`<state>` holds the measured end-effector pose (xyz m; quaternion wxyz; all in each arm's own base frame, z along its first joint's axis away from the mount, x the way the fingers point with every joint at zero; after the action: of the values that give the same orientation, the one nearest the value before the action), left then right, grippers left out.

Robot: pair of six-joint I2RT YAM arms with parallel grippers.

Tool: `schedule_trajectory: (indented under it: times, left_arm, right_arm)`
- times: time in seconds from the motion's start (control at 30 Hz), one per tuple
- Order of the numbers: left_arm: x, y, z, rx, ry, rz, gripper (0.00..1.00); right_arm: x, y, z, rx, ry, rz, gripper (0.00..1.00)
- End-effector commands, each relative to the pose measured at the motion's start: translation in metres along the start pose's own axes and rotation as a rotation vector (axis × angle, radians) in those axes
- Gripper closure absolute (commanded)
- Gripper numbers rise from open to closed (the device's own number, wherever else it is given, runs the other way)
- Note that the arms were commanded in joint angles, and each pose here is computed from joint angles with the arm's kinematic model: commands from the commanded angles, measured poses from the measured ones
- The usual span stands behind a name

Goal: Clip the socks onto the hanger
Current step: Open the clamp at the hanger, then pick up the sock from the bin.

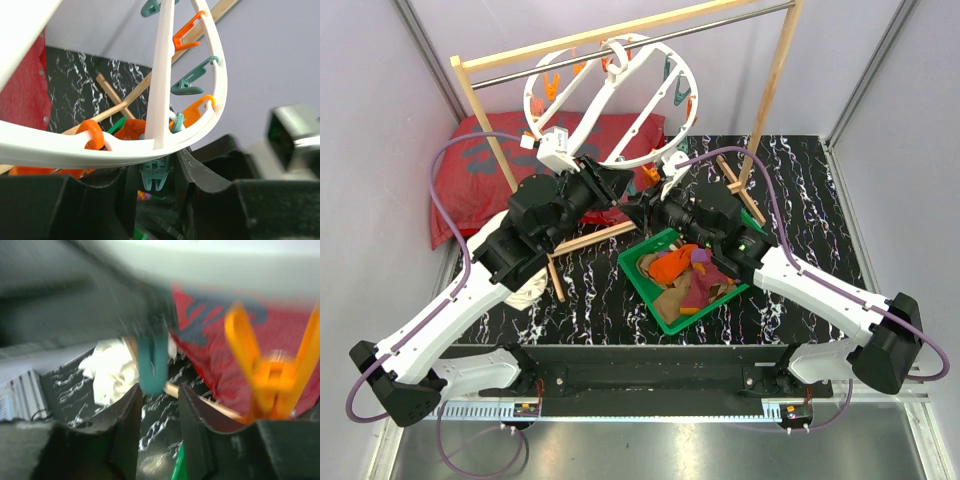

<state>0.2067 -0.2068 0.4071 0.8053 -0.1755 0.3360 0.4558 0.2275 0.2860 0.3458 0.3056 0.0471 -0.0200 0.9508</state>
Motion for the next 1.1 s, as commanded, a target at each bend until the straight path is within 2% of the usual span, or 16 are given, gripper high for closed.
schedule_trajectory:
  times: [0.0, 0.1, 0.2, 0.4, 0.53, 0.77, 0.97, 1.07]
  left_arm:
    - [-0.013, 0.006, 0.025, -0.129, -0.028, -0.063, 1.0]
    - [-0.01, 0.005, 0.023, -0.119, -0.066, -0.056, 1.0]
    - [-0.008, 0.003, 0.021, -0.108, -0.112, -0.045, 1.0]
    - [-0.001, 0.0, 0.018, -0.087, -0.223, -0.002, 1.0]
    - [0.001, 0.0, 0.018, -0.094, -0.296, 0.038, 1.0]
    - [0.003, 0.001, 0.018, -0.104, -0.37, 0.081, 1.0]
    - [0.003, 0.001, 0.017, -0.102, -0.379, 0.095, 1.0]
    - [0.003, 0.001, 0.017, -0.099, -0.377, 0.095, 1.0]
  right_arm:
    - [0.003, 0.014, -0.012, 0.075, -0.044, -0.031, 0.45]
    - [0.004, 0.025, -0.015, 0.109, -0.072, -0.049, 0.32]
    - [0.004, 0.039, -0.023, 0.162, -0.102, -0.068, 0.24]
    - [0.0, 0.07, -0.044, 0.238, -0.18, -0.175, 0.16]
    - [-0.008, 0.088, -0.066, 0.309, -0.22, -0.309, 0.15]
    - [-0.032, 0.094, -0.096, 0.448, -0.268, -0.471, 0.16]
    - [-0.057, 0.085, -0.114, 0.522, -0.297, -0.542, 0.18]
    - [-0.066, 0.08, -0.121, 0.568, -0.261, -0.548, 0.18]
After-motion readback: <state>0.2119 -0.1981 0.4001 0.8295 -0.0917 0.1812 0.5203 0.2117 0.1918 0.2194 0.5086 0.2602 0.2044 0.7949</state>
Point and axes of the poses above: each gripper's point midway between its finger pads, its own y axis back along the fingers, its own x axis along the line the jaws close on, z = x × y, the point moved 9 cm from there along y, back along the fingers, and after that the axes turned 4 degrees about y, right-handed, at the moved point
